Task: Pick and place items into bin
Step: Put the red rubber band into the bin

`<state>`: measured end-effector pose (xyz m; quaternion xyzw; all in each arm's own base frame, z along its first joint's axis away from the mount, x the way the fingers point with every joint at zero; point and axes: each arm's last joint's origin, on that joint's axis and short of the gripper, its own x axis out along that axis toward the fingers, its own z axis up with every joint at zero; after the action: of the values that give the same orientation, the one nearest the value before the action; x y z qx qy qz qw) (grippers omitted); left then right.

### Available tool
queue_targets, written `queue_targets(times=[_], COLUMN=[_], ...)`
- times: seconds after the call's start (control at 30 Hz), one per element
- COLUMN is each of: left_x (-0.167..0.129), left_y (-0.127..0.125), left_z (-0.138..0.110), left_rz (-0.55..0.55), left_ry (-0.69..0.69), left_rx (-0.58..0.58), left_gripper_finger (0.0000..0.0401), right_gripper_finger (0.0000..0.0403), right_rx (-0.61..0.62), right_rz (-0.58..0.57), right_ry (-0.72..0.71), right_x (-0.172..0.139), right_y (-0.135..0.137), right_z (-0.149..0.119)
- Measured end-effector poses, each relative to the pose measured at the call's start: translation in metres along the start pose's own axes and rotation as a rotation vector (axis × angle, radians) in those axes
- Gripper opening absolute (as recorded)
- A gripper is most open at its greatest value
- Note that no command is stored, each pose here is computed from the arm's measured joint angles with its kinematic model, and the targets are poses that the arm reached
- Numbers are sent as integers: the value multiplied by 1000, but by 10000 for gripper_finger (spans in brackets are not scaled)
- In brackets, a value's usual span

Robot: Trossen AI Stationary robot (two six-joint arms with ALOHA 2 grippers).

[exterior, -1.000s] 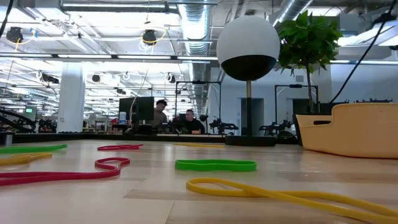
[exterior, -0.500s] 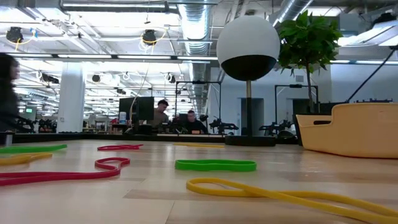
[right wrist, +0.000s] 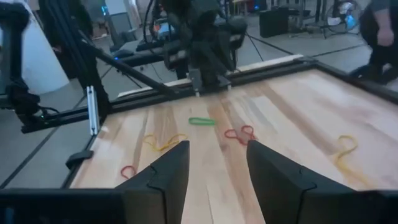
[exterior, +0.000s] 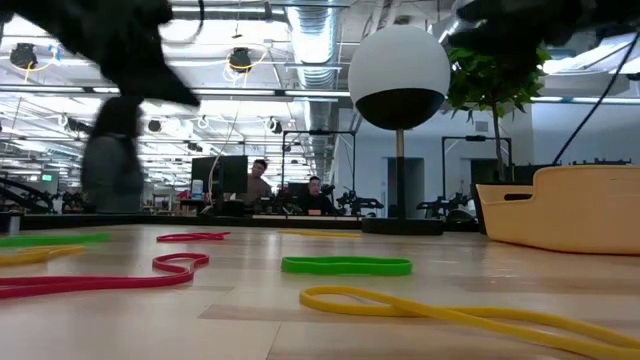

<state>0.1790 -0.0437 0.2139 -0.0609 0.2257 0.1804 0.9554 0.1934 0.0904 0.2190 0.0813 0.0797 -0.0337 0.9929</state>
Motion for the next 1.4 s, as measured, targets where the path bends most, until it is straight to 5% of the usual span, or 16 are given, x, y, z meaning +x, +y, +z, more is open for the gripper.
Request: queue_targets(times=[0.17,0.43,0.63,1.4], left_x=[25,65,89,117], left_y=[-5,-17,-13,-3], left_z=[-20,-39,-56,-79], left_rz=[67,51,139,253], left_ry=[111,173,226,269], left_rx=[15,-56,-126,-182], left_gripper_finger=[64,64,64,61], right_gripper_finger=[147,134,131,131], right_rx=[28,38,38,41], right_rz=[-56,-87,-85,-147], right_ry=[-6,-78,-79,-83], right_x=[15,25,25,31], right_y=[2,1,1,-13], right_z=[-16,7,8,11])
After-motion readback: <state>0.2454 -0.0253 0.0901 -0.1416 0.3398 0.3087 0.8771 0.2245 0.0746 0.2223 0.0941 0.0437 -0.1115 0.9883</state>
